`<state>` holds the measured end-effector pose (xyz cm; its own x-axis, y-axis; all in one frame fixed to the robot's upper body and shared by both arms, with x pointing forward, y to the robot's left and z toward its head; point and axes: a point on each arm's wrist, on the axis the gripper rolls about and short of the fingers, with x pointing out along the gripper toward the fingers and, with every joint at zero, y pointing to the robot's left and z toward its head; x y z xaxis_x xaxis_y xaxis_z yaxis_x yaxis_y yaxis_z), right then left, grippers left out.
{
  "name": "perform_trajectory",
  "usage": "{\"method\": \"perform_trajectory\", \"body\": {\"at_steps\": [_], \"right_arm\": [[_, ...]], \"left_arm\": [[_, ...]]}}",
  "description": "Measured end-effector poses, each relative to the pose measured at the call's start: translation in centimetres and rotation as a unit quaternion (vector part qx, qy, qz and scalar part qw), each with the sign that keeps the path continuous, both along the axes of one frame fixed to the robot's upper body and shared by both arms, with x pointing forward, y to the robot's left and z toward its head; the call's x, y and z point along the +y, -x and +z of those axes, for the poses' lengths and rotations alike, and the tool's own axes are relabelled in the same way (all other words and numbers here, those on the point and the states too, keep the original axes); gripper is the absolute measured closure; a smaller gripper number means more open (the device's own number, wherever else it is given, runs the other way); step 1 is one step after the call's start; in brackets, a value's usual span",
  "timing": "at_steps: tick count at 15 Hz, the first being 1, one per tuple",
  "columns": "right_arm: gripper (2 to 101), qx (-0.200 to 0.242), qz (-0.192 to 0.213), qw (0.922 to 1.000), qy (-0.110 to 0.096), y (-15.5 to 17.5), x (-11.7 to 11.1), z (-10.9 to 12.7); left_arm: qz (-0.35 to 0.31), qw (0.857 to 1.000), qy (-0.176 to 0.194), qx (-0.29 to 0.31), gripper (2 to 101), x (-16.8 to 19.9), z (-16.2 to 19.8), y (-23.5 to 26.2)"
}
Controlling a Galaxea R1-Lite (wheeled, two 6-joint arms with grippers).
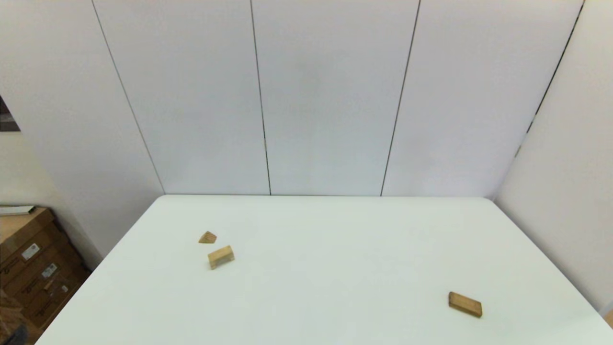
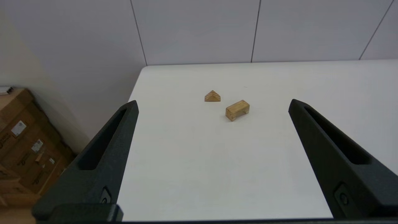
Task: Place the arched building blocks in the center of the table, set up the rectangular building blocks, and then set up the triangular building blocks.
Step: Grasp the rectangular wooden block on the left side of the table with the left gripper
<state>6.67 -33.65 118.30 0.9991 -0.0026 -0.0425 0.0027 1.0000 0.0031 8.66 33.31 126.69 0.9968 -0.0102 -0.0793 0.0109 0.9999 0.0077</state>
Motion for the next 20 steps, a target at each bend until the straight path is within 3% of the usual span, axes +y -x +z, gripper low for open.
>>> {"method": "perform_trajectory", "body": {"at_steps": [4,7,10,14,20], "right_arm": [[4.3,0.000,0.000,1.0000,0.000,0.0,0.0,0.0],[4.3,0.000,0.000,1.0000,0.000,0.0,0.0,0.0],[4.3,0.000,0.000,1.0000,0.000,0.0,0.0,0.0],[4.3,0.000,0.000,1.0000,0.000,0.0,0.0,0.0],[4.3,0.000,0.000,1.0000,0.000,0.0,0.0,0.0]], "left_arm": [[-0.029,0.994,-0.002,0.102,5.4,-0.1,5.5,-7.8],[-0.061,0.978,-0.032,0.199,5.4,-0.4,6.1,-16.6],[-0.134,0.946,-0.083,0.283,5.4,-1.2,3.2,-24.4],[-0.244,0.888,-0.173,0.349,5.4,-3.0,-3.1,-31.0],[-0.316,0.842,-0.233,0.371,5.4,-4.2,-9.7,-36.9]]}}
